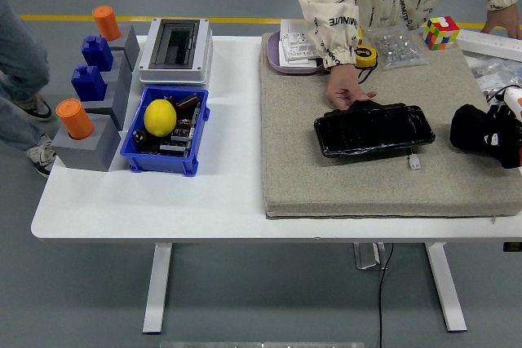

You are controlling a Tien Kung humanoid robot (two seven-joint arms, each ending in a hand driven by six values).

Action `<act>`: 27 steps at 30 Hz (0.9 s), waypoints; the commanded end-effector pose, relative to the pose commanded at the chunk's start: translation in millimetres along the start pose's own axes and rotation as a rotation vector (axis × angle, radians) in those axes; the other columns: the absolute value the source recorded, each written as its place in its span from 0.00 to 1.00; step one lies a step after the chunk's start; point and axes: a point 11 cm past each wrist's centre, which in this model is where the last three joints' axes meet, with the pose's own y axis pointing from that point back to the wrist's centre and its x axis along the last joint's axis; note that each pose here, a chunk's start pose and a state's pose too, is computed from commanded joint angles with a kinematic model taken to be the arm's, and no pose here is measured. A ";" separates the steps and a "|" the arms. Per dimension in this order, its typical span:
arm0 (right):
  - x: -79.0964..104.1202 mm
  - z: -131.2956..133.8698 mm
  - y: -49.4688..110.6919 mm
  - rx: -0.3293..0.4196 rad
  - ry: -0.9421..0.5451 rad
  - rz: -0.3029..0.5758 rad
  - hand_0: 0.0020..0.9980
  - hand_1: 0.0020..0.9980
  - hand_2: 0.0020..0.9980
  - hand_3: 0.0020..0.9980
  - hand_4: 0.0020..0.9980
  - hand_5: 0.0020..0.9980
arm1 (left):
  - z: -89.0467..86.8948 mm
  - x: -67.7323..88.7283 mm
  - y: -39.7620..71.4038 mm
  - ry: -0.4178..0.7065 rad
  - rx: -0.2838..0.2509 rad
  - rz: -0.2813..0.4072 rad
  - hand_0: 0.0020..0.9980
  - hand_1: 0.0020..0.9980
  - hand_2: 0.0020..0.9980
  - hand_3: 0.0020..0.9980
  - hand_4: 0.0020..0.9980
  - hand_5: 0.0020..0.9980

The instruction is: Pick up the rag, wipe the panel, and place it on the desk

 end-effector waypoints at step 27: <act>28.7 -55.2 -18.7 0.108 -0.004 0.058 0.23 0.33 0.38 0.37 0.90 0.00 | -8.7 7.1 -1.0 0.008 0.012 0.013 0.65 0.70 0.75 0.57 0.60 0.48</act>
